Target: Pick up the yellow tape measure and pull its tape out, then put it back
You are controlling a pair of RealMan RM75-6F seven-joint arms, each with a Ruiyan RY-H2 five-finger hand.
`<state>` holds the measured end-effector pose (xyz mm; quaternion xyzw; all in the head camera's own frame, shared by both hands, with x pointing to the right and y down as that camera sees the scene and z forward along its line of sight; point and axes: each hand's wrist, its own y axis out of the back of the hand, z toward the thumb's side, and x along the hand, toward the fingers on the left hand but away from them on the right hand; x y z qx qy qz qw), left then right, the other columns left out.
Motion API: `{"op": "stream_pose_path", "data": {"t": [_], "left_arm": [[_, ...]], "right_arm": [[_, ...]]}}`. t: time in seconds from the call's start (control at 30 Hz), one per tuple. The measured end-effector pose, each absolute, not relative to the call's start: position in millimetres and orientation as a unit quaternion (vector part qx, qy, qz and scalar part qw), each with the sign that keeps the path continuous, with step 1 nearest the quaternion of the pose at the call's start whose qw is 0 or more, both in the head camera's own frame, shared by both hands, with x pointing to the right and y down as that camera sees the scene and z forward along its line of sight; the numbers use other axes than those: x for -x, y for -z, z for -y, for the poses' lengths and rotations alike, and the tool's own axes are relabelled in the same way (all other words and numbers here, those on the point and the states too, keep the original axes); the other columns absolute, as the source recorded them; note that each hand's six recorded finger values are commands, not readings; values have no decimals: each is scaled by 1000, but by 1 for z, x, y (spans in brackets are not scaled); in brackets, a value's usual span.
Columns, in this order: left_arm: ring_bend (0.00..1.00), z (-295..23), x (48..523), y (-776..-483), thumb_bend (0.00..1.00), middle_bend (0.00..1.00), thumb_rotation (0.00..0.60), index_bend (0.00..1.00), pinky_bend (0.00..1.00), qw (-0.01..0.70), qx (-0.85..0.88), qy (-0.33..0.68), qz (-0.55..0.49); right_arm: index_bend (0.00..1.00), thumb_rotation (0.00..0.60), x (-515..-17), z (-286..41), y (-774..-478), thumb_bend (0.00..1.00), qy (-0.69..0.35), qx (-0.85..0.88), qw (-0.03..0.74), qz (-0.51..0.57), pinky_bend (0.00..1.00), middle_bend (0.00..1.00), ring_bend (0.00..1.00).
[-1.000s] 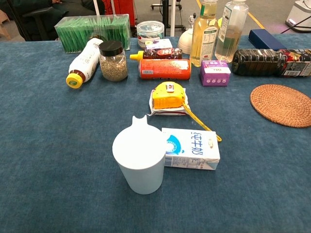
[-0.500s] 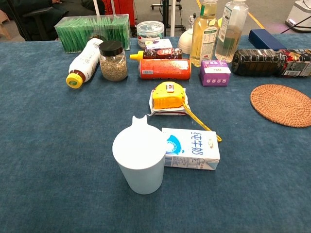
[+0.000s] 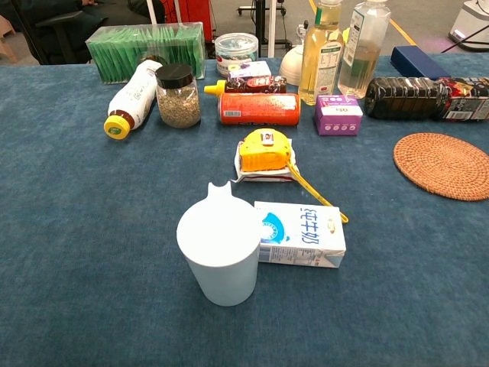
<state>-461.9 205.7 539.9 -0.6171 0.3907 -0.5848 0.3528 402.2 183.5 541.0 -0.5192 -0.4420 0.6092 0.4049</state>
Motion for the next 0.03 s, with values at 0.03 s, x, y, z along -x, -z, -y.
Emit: {"op": "stream_pose_path", "data": {"t": [0.03], "left_arm": [[340,-205,462,-540,296,457,600,660,486,353,617,585,-391]], "right_arm": [[799,600,-402,-183,-541,326,-609,519,405,442,740,784,844]]}}
